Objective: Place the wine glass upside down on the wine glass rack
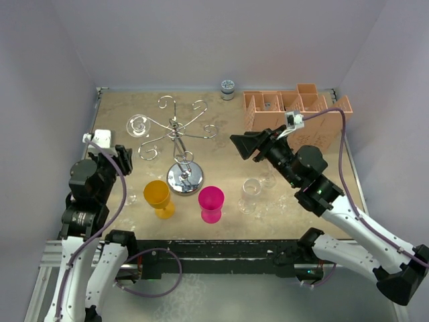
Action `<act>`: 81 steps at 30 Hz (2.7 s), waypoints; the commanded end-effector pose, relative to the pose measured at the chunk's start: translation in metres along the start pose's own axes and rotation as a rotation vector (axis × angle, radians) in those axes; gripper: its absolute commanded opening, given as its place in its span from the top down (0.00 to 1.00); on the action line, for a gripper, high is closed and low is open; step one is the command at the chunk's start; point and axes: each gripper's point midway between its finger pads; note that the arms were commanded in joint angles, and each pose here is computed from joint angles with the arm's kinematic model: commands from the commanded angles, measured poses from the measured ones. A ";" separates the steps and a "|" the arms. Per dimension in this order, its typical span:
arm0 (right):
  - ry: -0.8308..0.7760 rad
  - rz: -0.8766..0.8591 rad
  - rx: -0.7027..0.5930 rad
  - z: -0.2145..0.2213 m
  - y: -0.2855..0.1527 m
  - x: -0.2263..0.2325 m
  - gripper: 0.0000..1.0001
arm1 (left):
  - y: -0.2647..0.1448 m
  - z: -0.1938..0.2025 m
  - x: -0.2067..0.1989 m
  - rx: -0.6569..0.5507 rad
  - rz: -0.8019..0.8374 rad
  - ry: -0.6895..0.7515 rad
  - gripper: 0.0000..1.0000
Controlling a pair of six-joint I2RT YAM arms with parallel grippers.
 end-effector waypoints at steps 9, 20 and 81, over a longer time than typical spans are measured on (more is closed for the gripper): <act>-0.117 0.297 -0.063 -0.046 -0.022 -0.024 0.30 | -0.073 -0.074 0.057 -0.212 -0.284 -0.028 0.55; -0.147 0.702 -0.028 -0.044 -0.072 -0.088 0.32 | -0.116 -0.128 0.079 -0.432 -0.387 -0.252 0.43; -0.132 0.349 -0.266 -0.084 -0.062 -0.036 1.00 | -0.078 -0.279 -0.078 -0.634 0.815 -0.737 0.36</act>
Point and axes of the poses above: each gripper's point midway between its finger pads, its own y axis out along the fingers, its own x axis along the line the jaws close on, z = x × y, and after that the axes turned 12 degrees about y, right-handed
